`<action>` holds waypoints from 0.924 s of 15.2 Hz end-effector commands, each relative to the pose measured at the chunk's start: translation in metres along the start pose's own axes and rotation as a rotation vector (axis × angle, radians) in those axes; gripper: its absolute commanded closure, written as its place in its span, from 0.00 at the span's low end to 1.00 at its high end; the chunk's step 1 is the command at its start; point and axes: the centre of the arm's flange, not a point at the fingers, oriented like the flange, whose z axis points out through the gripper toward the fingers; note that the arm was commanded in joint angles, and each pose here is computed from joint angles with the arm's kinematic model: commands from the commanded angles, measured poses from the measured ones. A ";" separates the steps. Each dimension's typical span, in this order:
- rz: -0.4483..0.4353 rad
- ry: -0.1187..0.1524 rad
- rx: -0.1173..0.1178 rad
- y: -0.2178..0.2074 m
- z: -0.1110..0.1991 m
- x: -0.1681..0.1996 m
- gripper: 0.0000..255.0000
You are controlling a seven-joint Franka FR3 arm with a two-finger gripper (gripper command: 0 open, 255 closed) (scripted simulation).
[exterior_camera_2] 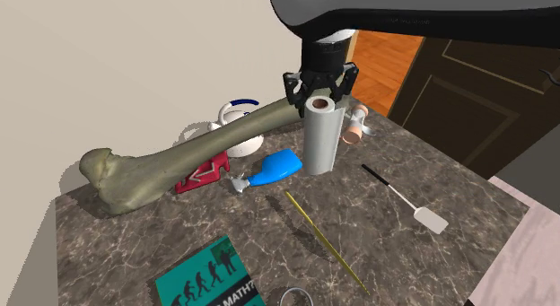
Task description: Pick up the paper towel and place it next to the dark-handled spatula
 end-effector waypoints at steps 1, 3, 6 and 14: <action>-0.001 0.000 0.001 0.029 -0.006 -0.003 1.00; -0.001 0.000 0.001 0.054 -0.012 -0.005 1.00; -0.001 0.000 0.001 0.093 -0.021 -0.007 1.00; -0.001 0.000 0.001 0.196 -0.044 -0.012 1.00</action>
